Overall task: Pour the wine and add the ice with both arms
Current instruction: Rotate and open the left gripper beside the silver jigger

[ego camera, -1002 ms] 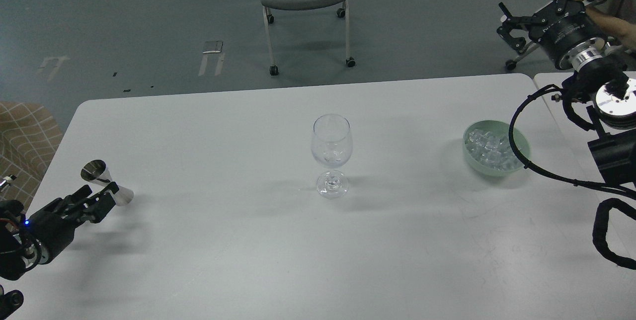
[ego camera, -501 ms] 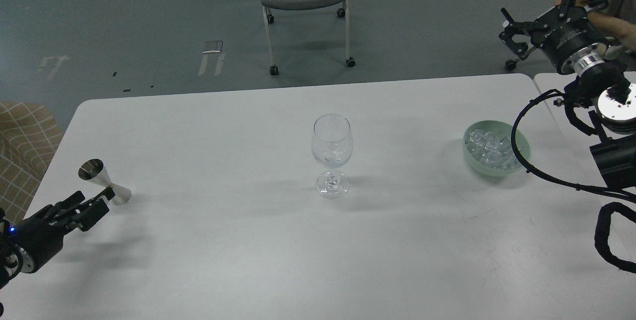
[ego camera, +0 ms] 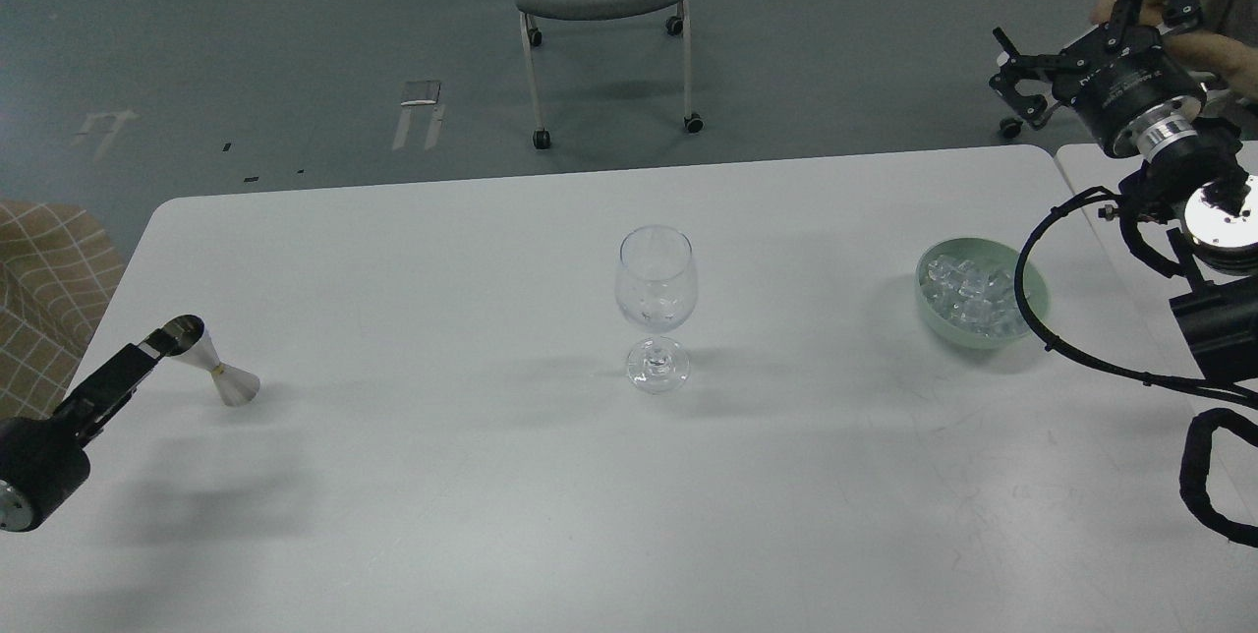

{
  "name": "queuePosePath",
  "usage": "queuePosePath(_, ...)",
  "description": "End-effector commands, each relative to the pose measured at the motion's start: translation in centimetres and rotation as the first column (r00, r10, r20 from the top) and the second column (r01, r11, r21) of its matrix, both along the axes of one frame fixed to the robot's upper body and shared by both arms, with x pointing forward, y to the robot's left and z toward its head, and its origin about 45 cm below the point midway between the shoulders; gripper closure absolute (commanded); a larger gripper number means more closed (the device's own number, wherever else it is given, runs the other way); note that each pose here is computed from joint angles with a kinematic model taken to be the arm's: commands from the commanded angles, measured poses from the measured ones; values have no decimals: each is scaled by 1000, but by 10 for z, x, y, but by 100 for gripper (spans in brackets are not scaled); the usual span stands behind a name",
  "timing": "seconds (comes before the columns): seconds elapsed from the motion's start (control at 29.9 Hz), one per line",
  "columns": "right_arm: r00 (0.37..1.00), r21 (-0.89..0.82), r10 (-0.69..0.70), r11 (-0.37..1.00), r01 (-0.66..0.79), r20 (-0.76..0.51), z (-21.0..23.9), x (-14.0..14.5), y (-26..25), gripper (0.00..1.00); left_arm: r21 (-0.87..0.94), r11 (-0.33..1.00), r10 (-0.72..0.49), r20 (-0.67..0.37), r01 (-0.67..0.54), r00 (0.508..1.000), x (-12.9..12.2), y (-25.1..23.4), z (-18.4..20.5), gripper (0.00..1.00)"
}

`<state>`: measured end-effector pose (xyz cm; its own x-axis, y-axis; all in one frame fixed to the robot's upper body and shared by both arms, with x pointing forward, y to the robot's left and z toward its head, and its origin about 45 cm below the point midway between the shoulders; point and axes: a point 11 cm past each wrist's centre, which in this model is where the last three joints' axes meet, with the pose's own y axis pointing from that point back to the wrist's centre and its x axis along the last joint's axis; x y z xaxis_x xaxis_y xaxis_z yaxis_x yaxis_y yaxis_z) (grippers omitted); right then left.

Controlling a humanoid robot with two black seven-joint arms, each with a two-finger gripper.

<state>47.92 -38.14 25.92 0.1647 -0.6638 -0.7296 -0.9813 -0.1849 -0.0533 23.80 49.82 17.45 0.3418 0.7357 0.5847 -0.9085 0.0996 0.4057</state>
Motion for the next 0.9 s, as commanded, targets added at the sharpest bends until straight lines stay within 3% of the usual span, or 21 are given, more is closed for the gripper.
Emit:
queuePosePath(0.0,1000,-4,-6,1000,6,2,1,-1,-4,0,-215,972,80,-53,-90,995,-1,-2,2,2)
queuePosePath(0.2,1000,-7,-10,1000,10,-4,0,-2,-6,0,-506,832,184,-134,-226,974,-5,8,14,2)
queuePosePath(0.37,1000,-7,-11,1000,11,-8,-3,-3,-7,0,-571,788,134,-207,-231,969,-21,7,9,2)
queuePosePath(0.6,1000,-10,-15,1000,15,-10,-3,-4,-10,0,-694,673,120,-237,-254,964,-25,2,3,2)
queuePosePath(0.87,1000,-13,-15,1000,15,-9,-3,-4,-10,0,-815,479,249,-230,-327,941,-19,5,0,2)
